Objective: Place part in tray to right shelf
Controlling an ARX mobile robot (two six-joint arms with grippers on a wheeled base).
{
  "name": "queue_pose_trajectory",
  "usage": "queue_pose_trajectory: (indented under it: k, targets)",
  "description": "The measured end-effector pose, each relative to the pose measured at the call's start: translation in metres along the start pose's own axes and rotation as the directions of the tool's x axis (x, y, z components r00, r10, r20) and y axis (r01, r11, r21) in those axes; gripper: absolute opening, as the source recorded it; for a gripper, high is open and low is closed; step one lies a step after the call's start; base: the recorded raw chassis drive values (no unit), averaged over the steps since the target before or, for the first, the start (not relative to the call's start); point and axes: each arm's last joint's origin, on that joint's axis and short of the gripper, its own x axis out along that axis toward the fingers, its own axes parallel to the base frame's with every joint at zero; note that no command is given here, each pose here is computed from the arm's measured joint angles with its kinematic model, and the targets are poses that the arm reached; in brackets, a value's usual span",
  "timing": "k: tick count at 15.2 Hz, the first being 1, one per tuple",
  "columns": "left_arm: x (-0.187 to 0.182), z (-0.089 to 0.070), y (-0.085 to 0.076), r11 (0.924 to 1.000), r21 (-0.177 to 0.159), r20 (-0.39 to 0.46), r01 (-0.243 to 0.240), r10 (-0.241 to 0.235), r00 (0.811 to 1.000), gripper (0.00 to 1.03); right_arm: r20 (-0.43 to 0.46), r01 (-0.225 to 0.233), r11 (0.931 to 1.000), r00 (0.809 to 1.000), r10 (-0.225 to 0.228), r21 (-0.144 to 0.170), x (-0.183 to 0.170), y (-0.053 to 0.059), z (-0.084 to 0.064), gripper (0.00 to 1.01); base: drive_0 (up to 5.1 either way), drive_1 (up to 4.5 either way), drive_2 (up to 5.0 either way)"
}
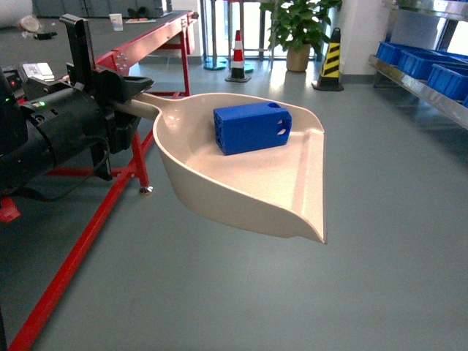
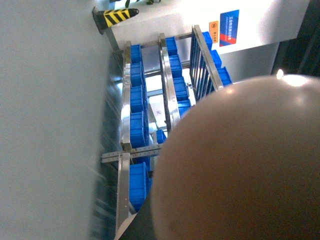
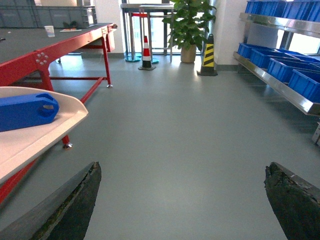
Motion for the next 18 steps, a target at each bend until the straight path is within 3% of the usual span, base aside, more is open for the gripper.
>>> queue_pose_trajectory:
  k: [18]
  targets:
    - [0.0000, -0.0001, 0.0001, 1.0000, -0.001, -0.002, 0.000, 0.000, 1.000, 0.14, -0.003, 0.000, 1.0000, 1.000, 0.000, 0.000, 0.0000, 0.0000, -0.0003, 0.98, 0.0, 3.98, -3.9]
